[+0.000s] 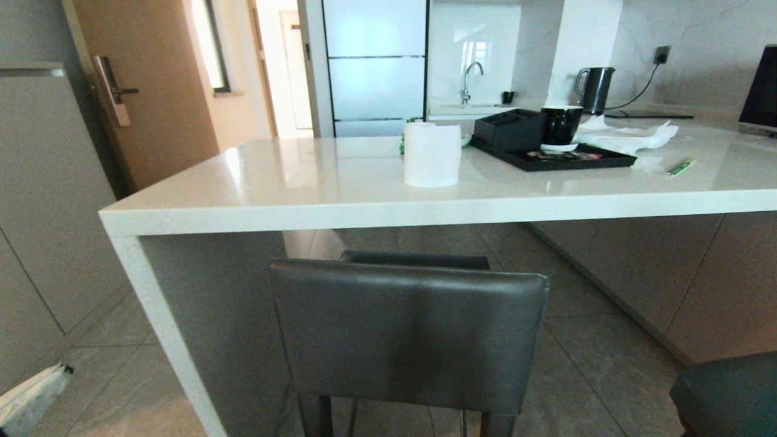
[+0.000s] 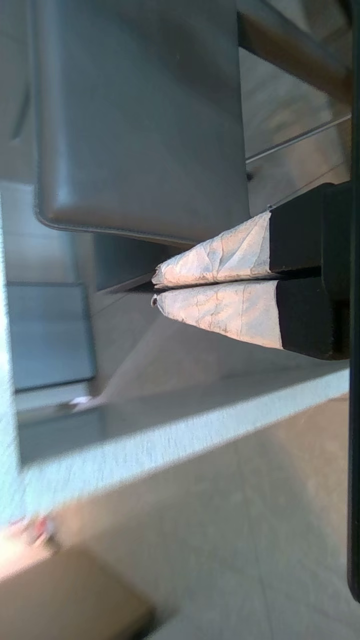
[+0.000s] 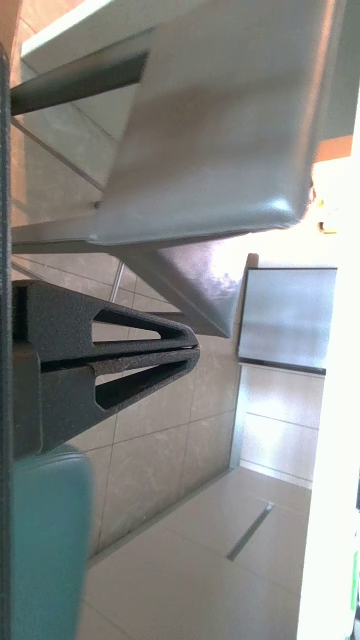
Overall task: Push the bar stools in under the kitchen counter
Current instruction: Pull the gray chair out from under the dining table
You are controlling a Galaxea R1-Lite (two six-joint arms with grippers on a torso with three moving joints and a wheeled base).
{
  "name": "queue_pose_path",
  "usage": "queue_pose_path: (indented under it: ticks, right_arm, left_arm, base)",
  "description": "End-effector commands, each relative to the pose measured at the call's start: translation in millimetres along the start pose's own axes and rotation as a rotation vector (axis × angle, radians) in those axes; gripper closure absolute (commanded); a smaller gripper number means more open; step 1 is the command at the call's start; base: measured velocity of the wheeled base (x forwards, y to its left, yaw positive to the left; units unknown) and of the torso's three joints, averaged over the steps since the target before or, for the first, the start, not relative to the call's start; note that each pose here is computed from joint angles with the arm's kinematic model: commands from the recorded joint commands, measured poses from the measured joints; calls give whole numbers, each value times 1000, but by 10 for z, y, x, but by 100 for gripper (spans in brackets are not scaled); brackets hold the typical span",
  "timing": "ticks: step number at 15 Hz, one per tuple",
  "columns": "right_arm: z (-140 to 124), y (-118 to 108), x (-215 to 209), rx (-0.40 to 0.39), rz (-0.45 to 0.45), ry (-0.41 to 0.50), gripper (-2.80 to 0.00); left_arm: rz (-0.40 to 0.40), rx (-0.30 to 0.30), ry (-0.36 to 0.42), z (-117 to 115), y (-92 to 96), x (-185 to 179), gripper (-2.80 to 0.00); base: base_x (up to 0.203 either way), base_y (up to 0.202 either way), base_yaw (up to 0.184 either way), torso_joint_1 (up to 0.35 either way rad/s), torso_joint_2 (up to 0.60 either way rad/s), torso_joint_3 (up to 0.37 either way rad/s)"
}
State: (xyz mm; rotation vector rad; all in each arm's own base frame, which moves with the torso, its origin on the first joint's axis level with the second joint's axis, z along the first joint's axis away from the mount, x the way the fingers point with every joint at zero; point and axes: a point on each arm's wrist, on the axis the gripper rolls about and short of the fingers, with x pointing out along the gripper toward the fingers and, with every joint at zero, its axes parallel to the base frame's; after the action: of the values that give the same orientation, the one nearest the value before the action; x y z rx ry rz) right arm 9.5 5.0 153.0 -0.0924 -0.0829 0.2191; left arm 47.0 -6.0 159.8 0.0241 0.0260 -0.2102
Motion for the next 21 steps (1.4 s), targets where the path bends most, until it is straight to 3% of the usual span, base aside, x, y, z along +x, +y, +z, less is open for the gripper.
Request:
queue_pose_path:
  ticks: [1,5,11,15,18,21]
  right_arm:
    - [32,-77,336,23,14,103,0]
    - [49,-164,991,22,73,122,0]
    - [-270,-44,1732,-7,184,114,0]
    - [-287,102,1828,-10,212,67,0]
    - [-339,161,1874,-4,239,91,0]
    - [-359,282,1943,4,288,91,0]
  left_arm:
    - [-23,-20,129,-78,44,400,0]
    - [-44,-33,201,-266,101,1061,0]
    - [-32,-45,300,-881,161,1695,0]
    - [-29,-44,261,-954,197,1976,0]
    - [-33,-32,195,-889,221,2183,0]
    - [-70,-27,187,-903,129,2277,0]
  base:
    - [0,0,0,0,0,0]
    - [0,0,0,0,0,0]
    - [0,0,0,0,0,0]
    - [0,0,0,0,0,0]
    - [0,0,0,0,0,0]
    - [0,0,0,0,0,0]
